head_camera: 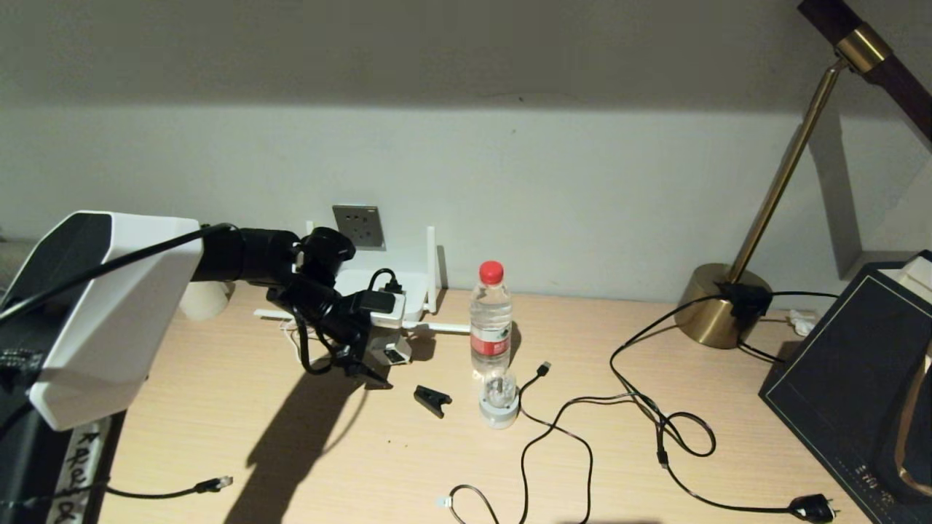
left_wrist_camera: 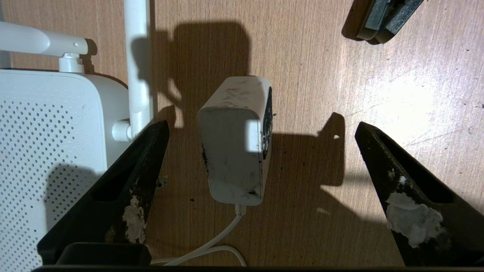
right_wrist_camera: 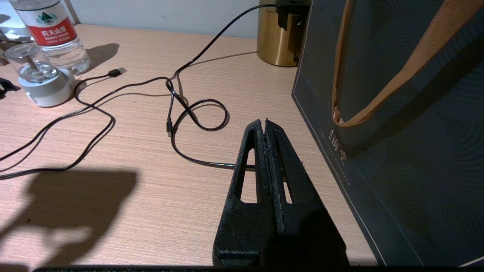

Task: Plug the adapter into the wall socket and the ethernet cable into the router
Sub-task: Pick up plug

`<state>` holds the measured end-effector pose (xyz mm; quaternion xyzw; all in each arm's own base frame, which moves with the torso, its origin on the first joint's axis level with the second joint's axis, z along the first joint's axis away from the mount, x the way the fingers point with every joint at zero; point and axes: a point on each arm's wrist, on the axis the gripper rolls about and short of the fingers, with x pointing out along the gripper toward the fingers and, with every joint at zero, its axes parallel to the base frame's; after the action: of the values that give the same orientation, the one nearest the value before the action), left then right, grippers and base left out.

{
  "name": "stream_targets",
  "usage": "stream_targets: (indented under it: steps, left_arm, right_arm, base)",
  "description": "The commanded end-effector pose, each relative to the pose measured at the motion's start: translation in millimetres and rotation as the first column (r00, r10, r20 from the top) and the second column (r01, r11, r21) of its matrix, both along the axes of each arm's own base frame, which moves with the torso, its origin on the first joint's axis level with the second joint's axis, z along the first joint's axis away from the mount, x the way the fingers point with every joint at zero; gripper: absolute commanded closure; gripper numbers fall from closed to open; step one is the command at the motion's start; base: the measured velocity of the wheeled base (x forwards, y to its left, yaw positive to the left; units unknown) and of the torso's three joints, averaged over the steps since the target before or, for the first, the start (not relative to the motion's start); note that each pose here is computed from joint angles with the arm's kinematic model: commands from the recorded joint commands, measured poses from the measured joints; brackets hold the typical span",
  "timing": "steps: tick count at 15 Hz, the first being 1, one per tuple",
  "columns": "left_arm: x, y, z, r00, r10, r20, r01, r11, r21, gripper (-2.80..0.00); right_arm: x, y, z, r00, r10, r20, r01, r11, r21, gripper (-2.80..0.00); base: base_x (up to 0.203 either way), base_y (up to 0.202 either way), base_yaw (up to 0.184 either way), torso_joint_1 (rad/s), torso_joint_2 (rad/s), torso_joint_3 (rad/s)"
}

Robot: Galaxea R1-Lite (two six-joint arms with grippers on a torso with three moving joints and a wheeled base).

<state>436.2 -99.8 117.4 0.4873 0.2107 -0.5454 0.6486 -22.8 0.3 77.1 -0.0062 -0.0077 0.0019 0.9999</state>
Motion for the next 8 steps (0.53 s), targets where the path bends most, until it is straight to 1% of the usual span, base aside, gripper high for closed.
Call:
stream_targets:
  steps: [1, 7, 8]
  left_arm:
    - [0.2, -1.1, -3.1, 1.0, -0.01, -0.006, 0.01, 1.0, 0.002, -2.8]
    - [1.0, -2.0, -7.6, 1.0, -0.012, -0.017, 0.012, 1.0, 0.005, -2.8]
    - [1.3, -2.5, -8.7, 1.0, -0.013, -0.018, 0.013, 1.0, 0.005, -2.43]
  right_arm:
    - [0.5, 0.0, -1.2, 1.0, -0.001, -0.006, 0.001, 1.0, 0.0, 0.0]
    - [0.5, 0.0, -1.2, 1.0, 0.001, -0.006, -0.001, 1.0, 0.0, 0.0]
    - [0.5, 0.0, -1.2, 1.0, 0.001, -0.006, -0.001, 1.0, 0.0, 0.0]
  base:
    - [0.0, 0.0, 0.0, 0.0, 0.0, 0.0]
    - [0.0, 0.0, 0.0, 0.0, 0.0, 0.0]
    - [0.0, 0.0, 0.0, 0.0, 0.0, 0.0]
